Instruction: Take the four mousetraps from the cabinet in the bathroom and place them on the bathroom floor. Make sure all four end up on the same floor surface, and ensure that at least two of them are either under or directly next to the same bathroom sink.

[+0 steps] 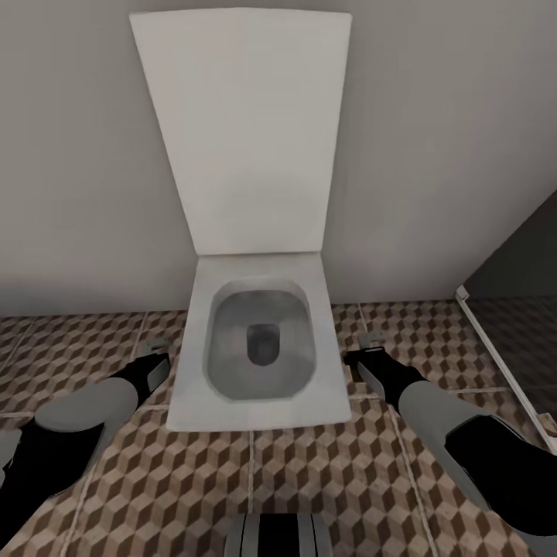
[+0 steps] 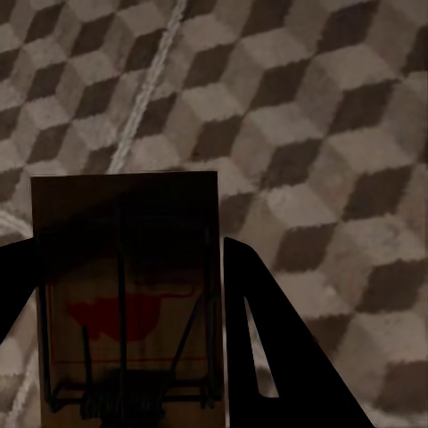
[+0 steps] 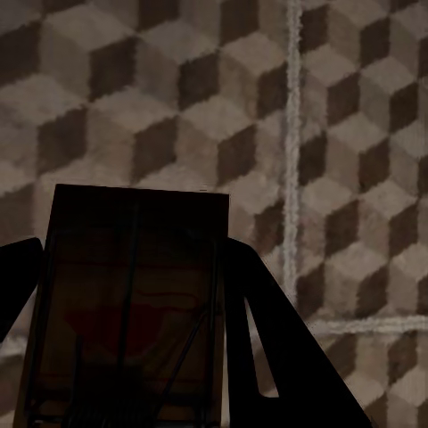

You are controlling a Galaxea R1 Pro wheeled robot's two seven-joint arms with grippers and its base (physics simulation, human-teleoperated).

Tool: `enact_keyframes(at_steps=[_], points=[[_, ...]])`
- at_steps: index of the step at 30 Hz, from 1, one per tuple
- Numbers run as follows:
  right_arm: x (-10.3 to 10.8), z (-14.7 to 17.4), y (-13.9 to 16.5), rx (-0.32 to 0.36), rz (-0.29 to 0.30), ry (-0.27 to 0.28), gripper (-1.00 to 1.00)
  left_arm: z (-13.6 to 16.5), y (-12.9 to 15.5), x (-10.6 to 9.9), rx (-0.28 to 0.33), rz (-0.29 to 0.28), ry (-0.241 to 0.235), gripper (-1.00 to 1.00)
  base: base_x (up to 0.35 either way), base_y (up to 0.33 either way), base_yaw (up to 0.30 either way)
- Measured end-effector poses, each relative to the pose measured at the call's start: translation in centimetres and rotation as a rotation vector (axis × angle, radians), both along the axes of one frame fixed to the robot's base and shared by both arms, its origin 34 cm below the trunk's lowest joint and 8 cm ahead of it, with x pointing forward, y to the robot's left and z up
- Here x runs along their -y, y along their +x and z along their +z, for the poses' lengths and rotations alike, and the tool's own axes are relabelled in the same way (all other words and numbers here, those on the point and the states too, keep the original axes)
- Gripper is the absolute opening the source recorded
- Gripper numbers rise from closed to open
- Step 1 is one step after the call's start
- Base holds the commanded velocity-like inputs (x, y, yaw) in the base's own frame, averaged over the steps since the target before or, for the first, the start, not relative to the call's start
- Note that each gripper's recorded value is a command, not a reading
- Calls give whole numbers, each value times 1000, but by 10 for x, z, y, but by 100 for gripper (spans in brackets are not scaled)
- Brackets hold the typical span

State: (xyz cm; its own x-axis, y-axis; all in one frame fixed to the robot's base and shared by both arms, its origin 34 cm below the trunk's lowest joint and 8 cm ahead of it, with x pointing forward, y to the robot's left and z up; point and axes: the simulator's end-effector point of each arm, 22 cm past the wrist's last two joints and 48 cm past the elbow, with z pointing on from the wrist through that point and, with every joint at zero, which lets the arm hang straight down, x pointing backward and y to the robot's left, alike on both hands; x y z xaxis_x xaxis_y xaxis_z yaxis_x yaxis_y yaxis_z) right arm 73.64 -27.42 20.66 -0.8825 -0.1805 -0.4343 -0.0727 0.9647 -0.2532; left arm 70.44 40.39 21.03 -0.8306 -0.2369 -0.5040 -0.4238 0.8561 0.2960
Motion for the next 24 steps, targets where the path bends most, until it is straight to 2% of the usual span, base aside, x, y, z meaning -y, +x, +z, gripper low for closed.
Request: enact_keyframes(at_steps=[24], points=[[7, -65, -32, -98, -5, -7, -100, -62, -31, -1, -97, 0, 1, -100, 0, 0, 0]])
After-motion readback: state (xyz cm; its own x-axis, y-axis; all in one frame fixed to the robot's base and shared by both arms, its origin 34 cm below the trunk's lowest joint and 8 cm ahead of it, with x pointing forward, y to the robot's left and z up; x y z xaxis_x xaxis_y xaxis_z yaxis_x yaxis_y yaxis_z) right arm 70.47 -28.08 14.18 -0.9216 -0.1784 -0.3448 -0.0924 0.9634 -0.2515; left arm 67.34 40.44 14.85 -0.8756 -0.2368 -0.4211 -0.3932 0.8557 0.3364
